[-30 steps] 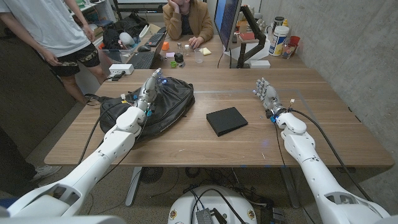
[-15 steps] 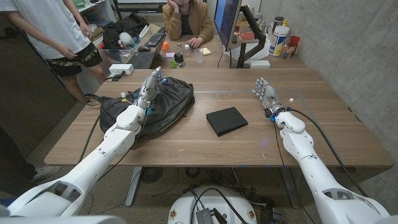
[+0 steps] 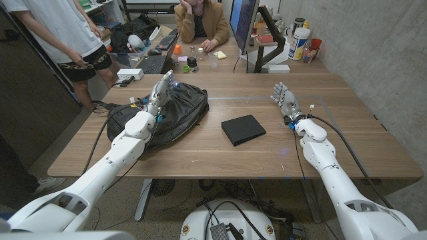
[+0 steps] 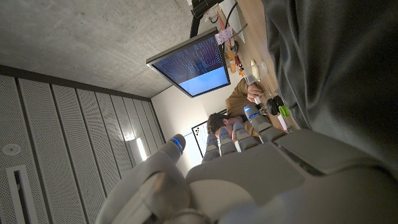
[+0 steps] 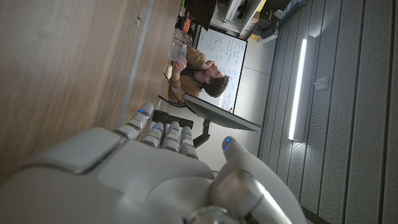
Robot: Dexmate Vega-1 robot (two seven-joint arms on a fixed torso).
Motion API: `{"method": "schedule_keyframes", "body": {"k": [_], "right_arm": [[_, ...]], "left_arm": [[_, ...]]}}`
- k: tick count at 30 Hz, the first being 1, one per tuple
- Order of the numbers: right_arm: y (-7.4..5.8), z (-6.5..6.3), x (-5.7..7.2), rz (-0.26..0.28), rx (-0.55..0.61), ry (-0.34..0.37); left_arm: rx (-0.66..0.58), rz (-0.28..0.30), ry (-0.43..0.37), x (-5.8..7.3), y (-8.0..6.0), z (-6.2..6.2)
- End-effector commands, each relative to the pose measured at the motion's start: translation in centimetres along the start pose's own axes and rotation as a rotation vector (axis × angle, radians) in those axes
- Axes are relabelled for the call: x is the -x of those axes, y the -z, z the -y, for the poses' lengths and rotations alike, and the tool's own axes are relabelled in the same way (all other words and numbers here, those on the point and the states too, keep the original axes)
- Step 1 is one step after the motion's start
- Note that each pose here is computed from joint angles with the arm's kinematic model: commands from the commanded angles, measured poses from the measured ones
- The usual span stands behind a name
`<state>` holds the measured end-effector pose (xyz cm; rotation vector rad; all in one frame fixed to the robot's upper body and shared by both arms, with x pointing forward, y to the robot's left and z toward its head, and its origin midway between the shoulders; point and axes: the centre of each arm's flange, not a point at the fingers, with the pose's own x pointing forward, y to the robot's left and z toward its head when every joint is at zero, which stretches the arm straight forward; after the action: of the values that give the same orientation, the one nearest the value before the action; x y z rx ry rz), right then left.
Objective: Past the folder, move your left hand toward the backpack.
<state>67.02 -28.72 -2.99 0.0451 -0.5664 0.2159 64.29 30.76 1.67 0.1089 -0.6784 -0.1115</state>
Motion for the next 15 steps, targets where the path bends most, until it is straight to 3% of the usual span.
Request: {"method": "schedule_keyframes", "body": {"k": [1,15], "right_arm": [[-0.16,0.01,-0.15,0.006,0.001,0.0],[-0.13,-0.07,-0.01,0.006,0.001,-0.002]], "left_arm": [[-0.02,0.011,0.0,0.01,-0.58,-0.09],[-0.038,0.015,-0.004,0.28,-0.81,-0.24]]}}
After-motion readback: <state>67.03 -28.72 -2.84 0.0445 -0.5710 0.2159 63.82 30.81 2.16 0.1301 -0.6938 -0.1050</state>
